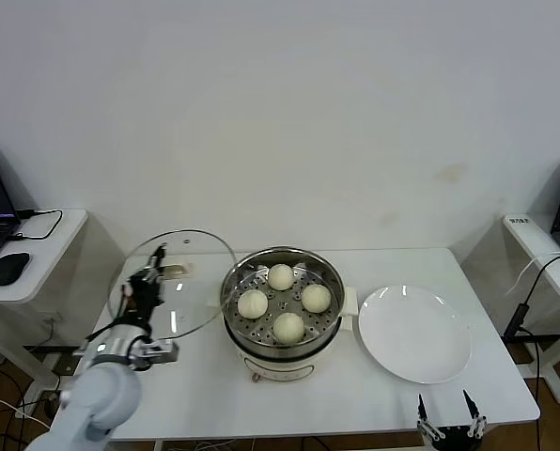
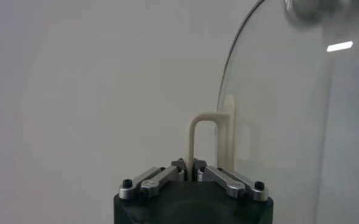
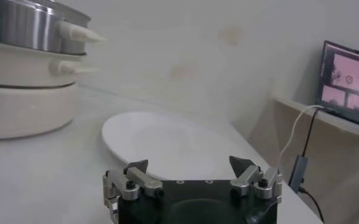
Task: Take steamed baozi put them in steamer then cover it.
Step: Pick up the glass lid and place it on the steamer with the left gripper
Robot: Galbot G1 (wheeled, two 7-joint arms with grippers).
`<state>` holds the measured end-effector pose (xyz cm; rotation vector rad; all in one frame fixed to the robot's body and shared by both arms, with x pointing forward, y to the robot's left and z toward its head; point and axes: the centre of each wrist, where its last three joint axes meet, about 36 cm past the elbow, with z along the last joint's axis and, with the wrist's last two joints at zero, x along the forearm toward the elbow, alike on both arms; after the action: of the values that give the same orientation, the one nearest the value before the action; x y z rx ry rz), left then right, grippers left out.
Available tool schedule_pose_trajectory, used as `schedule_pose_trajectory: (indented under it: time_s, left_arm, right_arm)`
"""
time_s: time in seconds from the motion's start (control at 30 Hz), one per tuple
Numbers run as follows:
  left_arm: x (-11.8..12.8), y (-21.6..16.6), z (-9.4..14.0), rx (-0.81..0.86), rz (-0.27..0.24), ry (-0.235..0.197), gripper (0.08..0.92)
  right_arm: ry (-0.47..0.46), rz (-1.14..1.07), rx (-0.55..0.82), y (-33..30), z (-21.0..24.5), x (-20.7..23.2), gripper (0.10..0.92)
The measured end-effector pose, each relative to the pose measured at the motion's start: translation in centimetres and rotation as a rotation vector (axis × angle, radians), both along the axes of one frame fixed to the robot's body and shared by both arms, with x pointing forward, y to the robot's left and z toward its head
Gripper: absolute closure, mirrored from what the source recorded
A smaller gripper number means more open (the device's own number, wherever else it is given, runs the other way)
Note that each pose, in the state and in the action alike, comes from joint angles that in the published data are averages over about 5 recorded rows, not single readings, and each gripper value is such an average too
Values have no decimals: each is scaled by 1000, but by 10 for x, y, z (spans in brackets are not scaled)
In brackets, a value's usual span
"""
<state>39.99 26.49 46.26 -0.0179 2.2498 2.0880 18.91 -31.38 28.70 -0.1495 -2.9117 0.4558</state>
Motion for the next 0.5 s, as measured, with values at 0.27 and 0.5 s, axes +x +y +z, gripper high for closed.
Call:
schedule_pose_trajectory:
  time_s: [0.27, 0.5]
  left_arm:
    - [10, -58, 9, 18, -29, 27, 854]
    - [11, -97, 2, 38, -37, 66, 854]
  right_arm:
    - [3, -2, -53, 6, -3, 8, 200]
    - [16, -2, -100, 6, -6, 8, 200]
